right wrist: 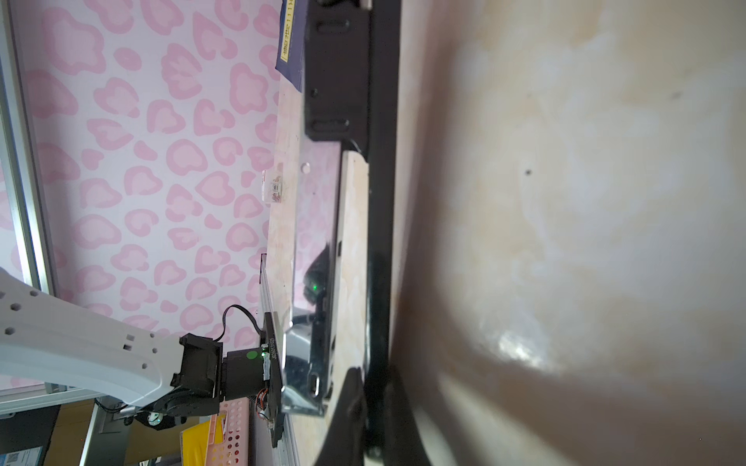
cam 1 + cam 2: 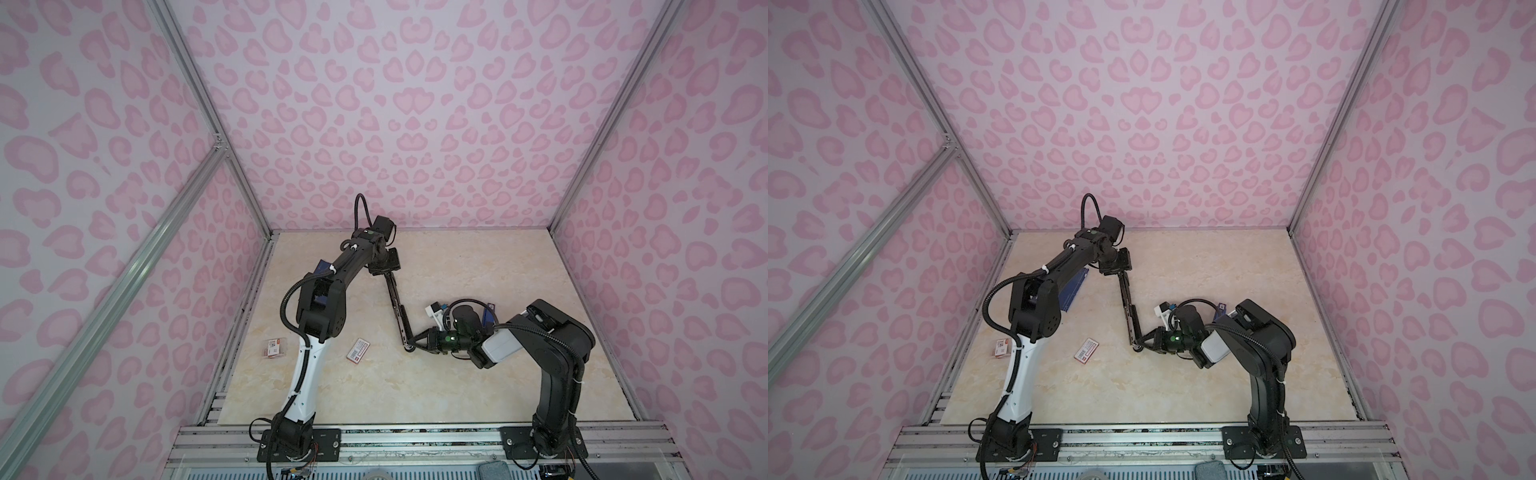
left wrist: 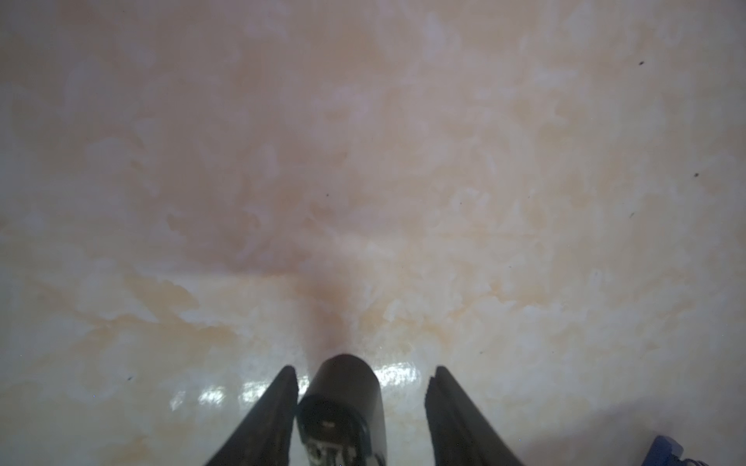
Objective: Load the staples into the stapler
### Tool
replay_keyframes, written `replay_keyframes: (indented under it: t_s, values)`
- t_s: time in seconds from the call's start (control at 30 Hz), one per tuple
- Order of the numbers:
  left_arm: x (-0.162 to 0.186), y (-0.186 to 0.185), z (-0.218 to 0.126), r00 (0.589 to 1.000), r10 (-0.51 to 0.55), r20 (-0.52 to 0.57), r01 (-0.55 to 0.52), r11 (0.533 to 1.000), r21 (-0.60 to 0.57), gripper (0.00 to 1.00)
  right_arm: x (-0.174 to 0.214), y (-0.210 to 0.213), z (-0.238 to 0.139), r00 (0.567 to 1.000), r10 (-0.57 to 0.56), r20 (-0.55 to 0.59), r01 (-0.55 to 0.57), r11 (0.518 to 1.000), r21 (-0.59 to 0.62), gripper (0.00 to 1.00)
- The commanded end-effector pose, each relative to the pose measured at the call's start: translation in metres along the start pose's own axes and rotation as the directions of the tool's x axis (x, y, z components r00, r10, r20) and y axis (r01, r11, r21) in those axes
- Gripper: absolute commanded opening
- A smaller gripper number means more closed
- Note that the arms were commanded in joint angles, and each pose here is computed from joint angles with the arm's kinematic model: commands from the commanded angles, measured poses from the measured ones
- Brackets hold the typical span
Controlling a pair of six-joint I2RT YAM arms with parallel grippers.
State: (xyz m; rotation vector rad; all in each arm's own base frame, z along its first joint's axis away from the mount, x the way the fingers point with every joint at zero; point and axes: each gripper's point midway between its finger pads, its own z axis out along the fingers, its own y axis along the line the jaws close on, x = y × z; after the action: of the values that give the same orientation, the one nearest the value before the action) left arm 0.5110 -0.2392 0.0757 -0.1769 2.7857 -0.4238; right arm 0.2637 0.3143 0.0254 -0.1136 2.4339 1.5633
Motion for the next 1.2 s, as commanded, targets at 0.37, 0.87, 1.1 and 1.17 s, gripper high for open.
replay_keyframes:
  t_s: [0.37, 0.87, 1.1, 1.17]
  values:
    - [0.037, -0.01, -0.076, 0.998, -0.002, 0.059, -0.003, 0.996, 0.089, 0.61, 0.0, -0.018, 0.001, 0.999, 0.034, 0.004, -0.034, 0.998, 0.059, 0.0]
    - [0.165, 0.013, -0.078, 0.992, -0.127, 0.017, 0.123, 0.978, 0.167, 0.66, -0.004, -0.02, 0.004, 0.998, 0.059, 0.014, -0.06, 0.998, 0.035, 0.0]
    - [0.181, -0.005, -0.052, 0.99, -0.137, -0.032, 0.14, 0.97, 0.199, 0.64, -0.003, -0.02, 0.004, 0.998, 0.059, 0.014, -0.06, 0.998, 0.034, 0.0]
    - [0.183, -0.007, -0.047, 0.99, -0.136, -0.041, 0.142, 0.97, 0.196, 0.62, -0.002, -0.021, 0.003, 0.998, 0.058, 0.012, -0.059, 0.998, 0.034, 0.0]
